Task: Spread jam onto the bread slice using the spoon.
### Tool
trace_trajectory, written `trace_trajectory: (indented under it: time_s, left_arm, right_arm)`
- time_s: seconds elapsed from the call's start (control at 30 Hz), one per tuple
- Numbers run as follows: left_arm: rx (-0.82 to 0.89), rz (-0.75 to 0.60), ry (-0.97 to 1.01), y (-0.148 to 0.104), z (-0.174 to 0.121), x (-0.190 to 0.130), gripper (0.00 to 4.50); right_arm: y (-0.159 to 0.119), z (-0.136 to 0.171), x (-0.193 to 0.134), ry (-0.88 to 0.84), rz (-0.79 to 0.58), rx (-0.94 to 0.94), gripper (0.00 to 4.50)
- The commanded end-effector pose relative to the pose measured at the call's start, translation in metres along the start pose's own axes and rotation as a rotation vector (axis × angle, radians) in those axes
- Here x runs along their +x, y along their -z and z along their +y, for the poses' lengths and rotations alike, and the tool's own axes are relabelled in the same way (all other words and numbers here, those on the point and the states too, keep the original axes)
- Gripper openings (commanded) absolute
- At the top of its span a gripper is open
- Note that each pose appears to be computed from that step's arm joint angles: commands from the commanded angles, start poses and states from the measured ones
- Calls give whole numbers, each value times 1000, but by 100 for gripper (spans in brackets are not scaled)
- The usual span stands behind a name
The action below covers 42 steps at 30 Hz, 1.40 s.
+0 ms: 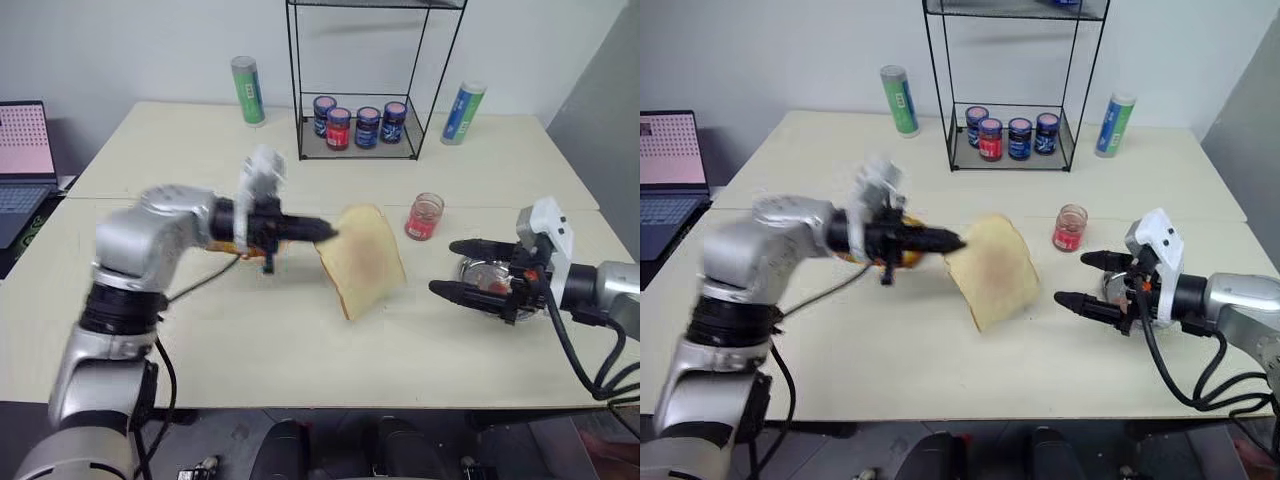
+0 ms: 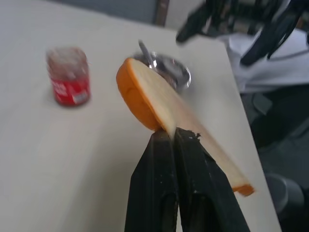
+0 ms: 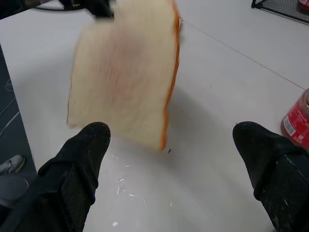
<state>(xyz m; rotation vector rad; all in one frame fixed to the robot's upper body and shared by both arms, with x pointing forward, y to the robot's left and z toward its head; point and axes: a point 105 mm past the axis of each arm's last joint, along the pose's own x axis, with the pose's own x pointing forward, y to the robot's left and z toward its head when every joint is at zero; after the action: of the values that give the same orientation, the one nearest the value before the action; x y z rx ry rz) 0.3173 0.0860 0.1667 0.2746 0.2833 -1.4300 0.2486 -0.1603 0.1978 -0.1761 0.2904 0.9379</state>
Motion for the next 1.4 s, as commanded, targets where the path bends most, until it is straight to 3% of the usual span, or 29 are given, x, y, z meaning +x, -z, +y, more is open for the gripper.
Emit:
trace_trajectory:
  time_s: [0.03, 0.17, 0.37, 0.63, 0.9, 1.17, 1.23, 1.33, 1.4]
  left_arm:
    - [179, 83, -82, 16, 20, 19, 1]
    - [282, 102, -181, 20, 46, 36, 1]
    - [433, 173, -224, 26, 62, 46, 1]
    - [415, 110, -203, 22, 62, 55, 1]
    - [393, 66, -236, 13, 70, 50, 174]
    - [410, 22, -290, -3, 78, 14, 341]
    - [399, -32, -276, -13, 73, 6, 382]
    - [313, -234, -180, -47, 46, 2, 441]
    - [291, -282, -87, -58, 22, 4, 446]
  right_arm:
    - [-7, 10, 0, -1, -36, -23, 450]
    - [-2, 10, 1, 23, -35, -3, 450]
    - [1, 5, 1, 69, -47, 18, 450]
    - [1, 0, 2, 94, -51, 23, 450]
    - [6, -12, -4, 148, -51, 45, 450]
    - [14, -41, -30, 330, -85, 82, 450]
    - [15, -57, -44, 442, -119, 105, 450]
    - [25, -81, -70, 617, -168, 171, 450]
    - [37, -93, -81, 698, -212, 256, 450]
